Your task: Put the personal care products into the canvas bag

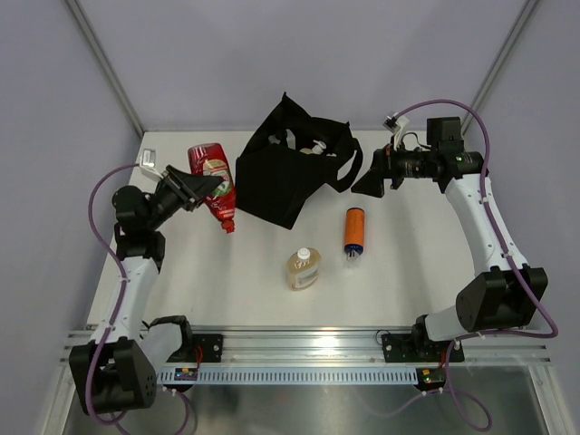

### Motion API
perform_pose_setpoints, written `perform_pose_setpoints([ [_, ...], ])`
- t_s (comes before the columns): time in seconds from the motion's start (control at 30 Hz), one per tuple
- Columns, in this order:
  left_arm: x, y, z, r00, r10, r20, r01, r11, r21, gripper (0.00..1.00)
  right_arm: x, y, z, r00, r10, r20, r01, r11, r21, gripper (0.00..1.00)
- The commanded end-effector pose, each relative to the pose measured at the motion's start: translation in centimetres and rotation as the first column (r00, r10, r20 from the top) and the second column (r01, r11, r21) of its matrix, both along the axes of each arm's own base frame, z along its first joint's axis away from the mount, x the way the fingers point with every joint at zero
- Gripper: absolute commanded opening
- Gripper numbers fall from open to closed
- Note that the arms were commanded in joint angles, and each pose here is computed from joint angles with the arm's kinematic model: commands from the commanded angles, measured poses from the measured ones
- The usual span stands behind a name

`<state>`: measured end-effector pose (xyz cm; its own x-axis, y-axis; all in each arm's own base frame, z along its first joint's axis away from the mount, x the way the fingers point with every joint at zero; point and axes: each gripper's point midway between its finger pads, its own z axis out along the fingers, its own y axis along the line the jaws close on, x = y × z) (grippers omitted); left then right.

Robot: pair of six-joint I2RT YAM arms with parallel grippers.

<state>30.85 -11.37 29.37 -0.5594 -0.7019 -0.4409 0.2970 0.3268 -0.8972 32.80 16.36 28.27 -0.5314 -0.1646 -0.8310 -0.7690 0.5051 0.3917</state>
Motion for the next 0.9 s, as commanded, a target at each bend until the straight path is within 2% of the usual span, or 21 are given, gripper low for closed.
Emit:
perform_pose_setpoints([
  [0.0,-1.0,-1.5,11.2,0.956,0.013,0.292,-0.025,0.999,0.038,0.00,0.2,-0.5,0.8,0.999,-0.009,0.036,0.009,1.000,-0.008,0.99],
  [0.07,-1.3,-3.2,12.6,0.955,-0.028,0.295,0.016,0.999,0.044,0.00,0.2,-0.4,0.8,0.999,-0.010,0.034,0.010,1.000,-0.003,1.00],
  [0.1,-1.4,-3.8,14.6,0.941,-0.028,0.338,0.012,0.999,0.049,0.00,0.2,-0.3,0.7,0.999,-0.010,0.033,0.010,1.000,-0.001,1.00],
  [0.3,2.5,-9.5,16.2,0.948,-0.106,0.300,0.097,0.994,0.046,0.00,-0.2,-0.4,0.7,0.999,-0.015,0.040,0.015,1.000,0.005,0.99],
  [0.33,2.6,-10.7,17.8,0.941,-0.126,0.315,0.121,0.992,0.034,0.00,-0.3,-0.5,0.8,0.999,-0.018,0.042,0.017,1.000,0.006,0.99],
  [0.37,4.9,-11.7,16.1,0.960,-0.130,0.249,0.125,0.991,0.036,0.00,-0.4,-0.5,1.0,0.999,-0.019,0.051,0.018,1.000,0.006,0.99],
  [0.6,10.7,-17.8,14.3,0.993,-0.119,-0.019,0.118,0.992,-0.044,0.00,-0.8,-1.6,1.1,0.996,-0.062,0.071,0.062,0.998,0.003,1.00],
  [0.73,12.4,-19.6,11.6,0.974,-0.107,-0.198,0.092,0.992,-0.080,0.00,-0.9,-2.2,1.5,0.993,-0.089,0.084,0.088,0.996,0.012,0.99],
  [0.87,13.4,-20.1,10.1,0.933,-0.099,-0.347,0.037,0.983,-0.180,0.00,-0.9,-2.2,1.7,0.992,-0.097,0.078,0.095,0.995,0.026,0.99],
])
